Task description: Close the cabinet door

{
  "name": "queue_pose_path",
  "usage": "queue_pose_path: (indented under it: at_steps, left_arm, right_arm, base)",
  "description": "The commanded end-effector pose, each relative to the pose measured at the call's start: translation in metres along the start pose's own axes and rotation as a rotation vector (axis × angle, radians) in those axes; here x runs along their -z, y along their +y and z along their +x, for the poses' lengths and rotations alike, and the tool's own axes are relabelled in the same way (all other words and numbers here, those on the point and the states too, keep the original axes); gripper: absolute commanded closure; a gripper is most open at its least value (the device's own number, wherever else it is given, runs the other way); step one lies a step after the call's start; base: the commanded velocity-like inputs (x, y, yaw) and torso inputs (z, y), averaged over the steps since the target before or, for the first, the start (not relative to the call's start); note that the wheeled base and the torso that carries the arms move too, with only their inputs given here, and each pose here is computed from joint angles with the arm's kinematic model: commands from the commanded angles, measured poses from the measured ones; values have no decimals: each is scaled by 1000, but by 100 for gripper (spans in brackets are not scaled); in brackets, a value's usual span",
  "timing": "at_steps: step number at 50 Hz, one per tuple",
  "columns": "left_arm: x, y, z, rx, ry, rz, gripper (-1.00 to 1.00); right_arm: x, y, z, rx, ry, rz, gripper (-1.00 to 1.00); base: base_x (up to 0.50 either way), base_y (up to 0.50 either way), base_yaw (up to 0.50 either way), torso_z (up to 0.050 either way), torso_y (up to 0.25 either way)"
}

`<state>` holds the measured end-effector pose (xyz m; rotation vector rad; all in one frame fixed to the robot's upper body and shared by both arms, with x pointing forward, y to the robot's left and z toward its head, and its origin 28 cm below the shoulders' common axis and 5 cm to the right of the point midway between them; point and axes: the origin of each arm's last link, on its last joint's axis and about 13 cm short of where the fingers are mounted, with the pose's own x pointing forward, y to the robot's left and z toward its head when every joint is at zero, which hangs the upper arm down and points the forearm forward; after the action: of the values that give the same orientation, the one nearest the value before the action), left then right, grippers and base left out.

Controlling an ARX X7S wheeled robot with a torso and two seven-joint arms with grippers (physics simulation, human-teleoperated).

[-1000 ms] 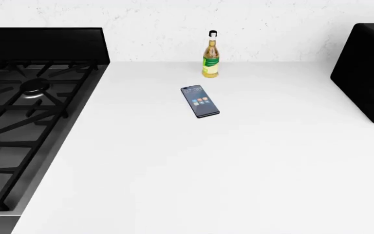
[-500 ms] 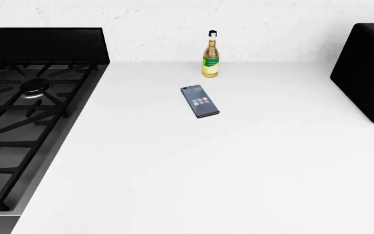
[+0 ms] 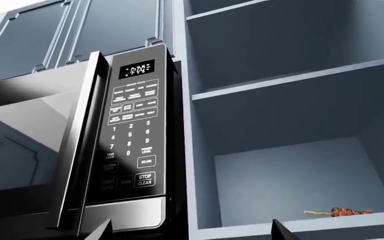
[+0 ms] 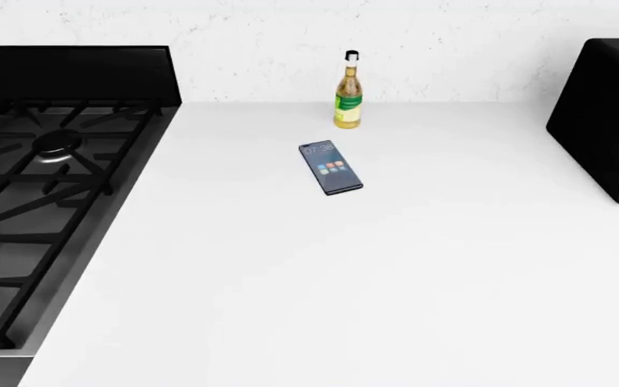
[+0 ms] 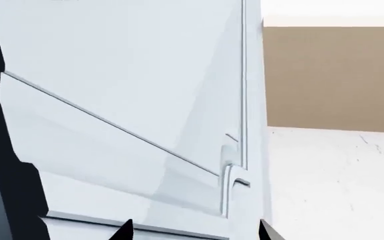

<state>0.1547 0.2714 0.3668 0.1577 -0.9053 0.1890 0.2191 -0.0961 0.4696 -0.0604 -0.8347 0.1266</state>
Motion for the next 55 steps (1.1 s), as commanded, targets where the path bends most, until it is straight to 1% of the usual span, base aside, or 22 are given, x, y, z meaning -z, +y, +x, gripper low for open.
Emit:
queue_pose_path:
  at_steps: [1, 13, 31, 55]
  left_arm:
    - [1, 2, -1, -6, 5, 1, -100]
    - [1, 2, -1, -8, 6, 1, -100]
    - [3, 3, -2, -9, 10, -1, -100]
    - [4, 4, -3, -13, 14, 0, -100]
  right_arm:
    - [13, -3, 19, -11, 54, 20, -100]
    - [30, -3, 29, -17, 98, 34, -100]
    - [47, 5, 43, -46, 145, 34, -100]
    - [88, 8, 55, -45, 243, 35, -100]
  base:
    - [0, 0, 0, 0, 0]
    - [3, 0, 2, 1, 0]
    - [5, 1, 3, 1, 0]
    - [5, 1, 2, 0, 0]
